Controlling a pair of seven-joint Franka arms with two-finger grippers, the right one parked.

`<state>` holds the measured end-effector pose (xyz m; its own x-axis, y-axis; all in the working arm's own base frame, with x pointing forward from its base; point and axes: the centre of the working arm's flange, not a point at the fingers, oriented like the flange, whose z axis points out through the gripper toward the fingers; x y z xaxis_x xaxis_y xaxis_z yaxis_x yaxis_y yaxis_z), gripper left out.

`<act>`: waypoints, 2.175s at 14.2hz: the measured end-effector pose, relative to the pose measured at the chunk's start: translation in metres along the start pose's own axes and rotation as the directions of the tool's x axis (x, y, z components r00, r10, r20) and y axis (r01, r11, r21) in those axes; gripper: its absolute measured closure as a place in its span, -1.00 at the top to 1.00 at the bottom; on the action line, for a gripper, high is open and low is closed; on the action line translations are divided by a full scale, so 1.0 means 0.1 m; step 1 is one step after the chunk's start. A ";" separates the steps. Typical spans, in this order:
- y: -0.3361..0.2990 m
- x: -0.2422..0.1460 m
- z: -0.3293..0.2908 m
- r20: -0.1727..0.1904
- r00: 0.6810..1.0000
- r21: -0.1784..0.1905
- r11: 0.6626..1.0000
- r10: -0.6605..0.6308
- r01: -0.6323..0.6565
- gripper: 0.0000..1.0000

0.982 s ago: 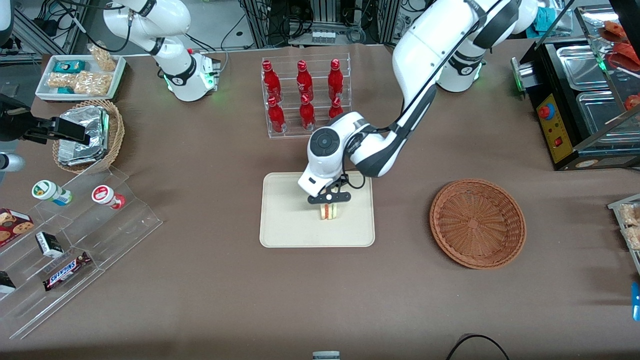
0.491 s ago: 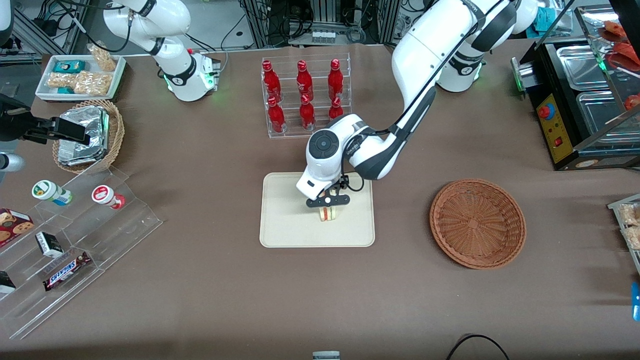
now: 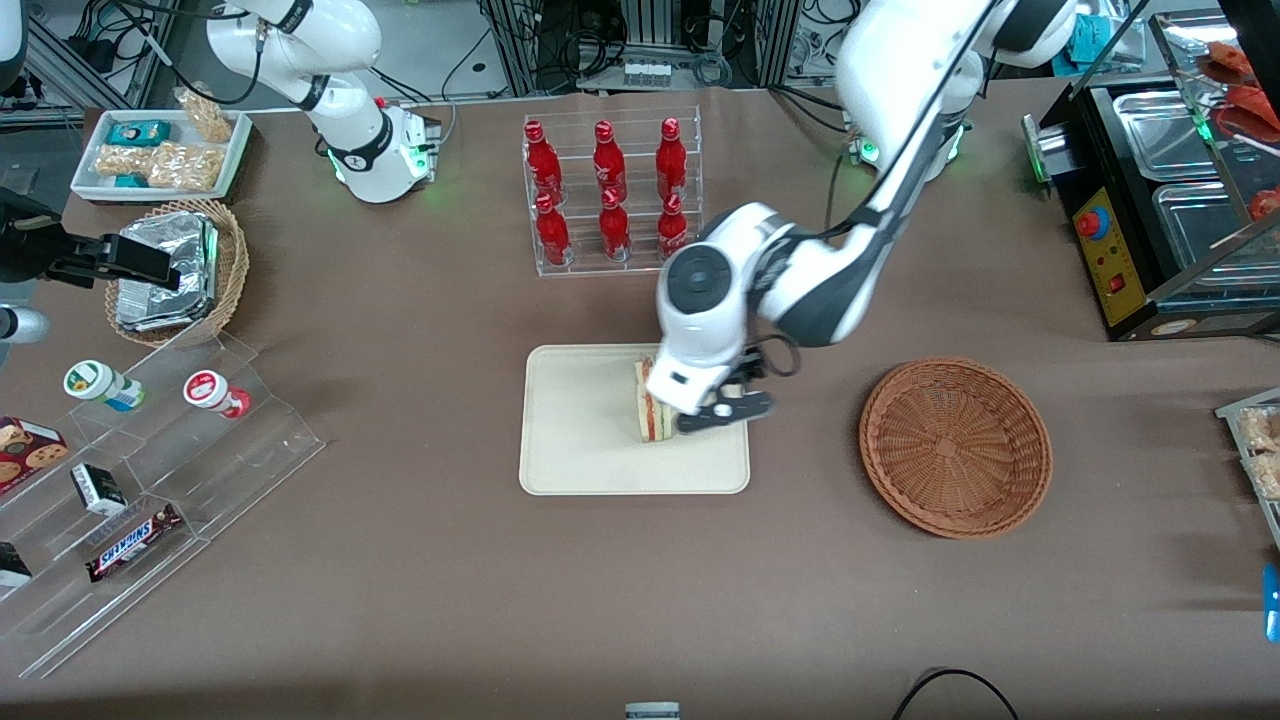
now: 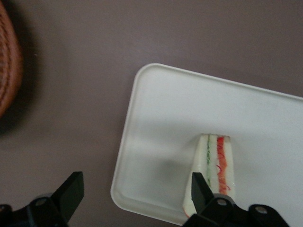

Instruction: Place sandwich from basket to tray

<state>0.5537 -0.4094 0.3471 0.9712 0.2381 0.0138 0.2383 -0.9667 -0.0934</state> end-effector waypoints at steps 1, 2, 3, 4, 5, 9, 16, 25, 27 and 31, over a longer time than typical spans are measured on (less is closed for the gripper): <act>-0.23 0.08 -0.04 0.016 1.000 0.001 1.000 0.009 -0.009 1.00; -0.49 0.16 -0.03 0.038 0.999 0.005 1.000 0.027 -0.027 1.00; -0.79 0.26 -0.01 0.061 0.997 0.009 0.999 0.048 -0.048 1.00; -1.13 0.36 0.01 0.081 0.994 0.011 0.997 0.071 -0.072 1.00; -1.48 0.47 0.01 0.097 0.991 0.016 0.995 0.094 -0.096 1.00; -3.16 0.88 -0.26 0.232 0.957 0.011 0.983 0.175 -0.182 1.00; -4.20 1.09 -1.20 0.275 0.943 -0.043 0.982 0.188 -0.183 1.00; -4.27 1.25 -2.11 0.214 0.954 -0.102 0.976 0.211 -0.193 1.00; -4.23 1.23 -2.32 0.204 0.954 -0.098 0.975 0.217 -0.201 1.00; -3.81 1.03 -2.48 0.236 0.959 -0.058 0.988 0.154 -0.145 1.00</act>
<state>0.5649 -0.0398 0.6305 0.9664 0.1012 -0.2361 0.0954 -0.9948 -0.0361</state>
